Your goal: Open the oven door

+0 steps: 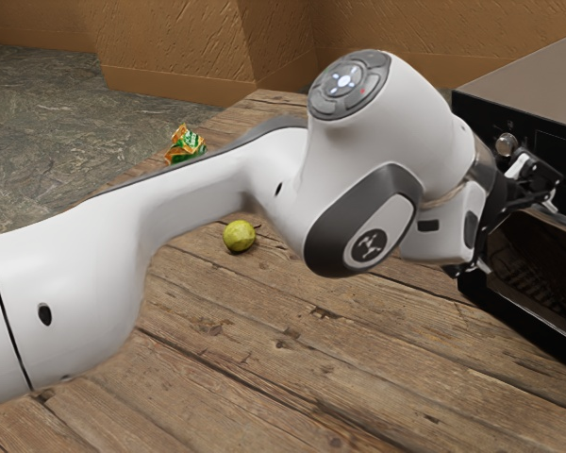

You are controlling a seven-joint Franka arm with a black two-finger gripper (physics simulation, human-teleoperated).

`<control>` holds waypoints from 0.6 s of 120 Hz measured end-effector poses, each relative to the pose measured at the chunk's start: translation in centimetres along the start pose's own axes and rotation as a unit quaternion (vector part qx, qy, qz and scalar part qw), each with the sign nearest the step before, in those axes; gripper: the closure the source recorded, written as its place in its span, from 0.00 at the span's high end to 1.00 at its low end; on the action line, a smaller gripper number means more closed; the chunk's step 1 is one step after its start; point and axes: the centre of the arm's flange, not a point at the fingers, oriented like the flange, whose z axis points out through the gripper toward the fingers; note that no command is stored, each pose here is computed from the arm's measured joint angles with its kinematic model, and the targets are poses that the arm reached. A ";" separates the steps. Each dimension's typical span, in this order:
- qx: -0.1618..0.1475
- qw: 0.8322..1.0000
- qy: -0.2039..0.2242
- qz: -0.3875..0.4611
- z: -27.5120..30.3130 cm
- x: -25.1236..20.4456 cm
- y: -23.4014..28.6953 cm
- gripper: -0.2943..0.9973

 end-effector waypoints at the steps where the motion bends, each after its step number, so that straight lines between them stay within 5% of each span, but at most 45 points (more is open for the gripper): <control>1: 0.000 1.000 0.000 0.000 0.0 0.0 0.0 0.79; 14: -0.005 1.000 0.002 -0.003 0.1 0.1 0.4 0.83; 32: -0.017 0.999 0.021 0.027 -2.6 5.0 1.7 0.74; 42: -0.014 0.990 0.016 0.138 -13.3 15.5 4.0 0.75; 50: 0.050 0.979 -0.002 0.199 -27.6 22.7 3.8 0.75; 55: 0.078 0.986 -0.042 0.141 -34.2 17.3 1.6 0.75; 61: 0.073 0.992 -0.102 0.026 -38.5 6.2 0.7 0.76; 67: 0.034 0.981 -0.154 -0.112 -40.3 -6.1 2.6 0.76; 72: -0.012 0.950 -0.198 -0.241 -41.1 -16.7 6.7 0.76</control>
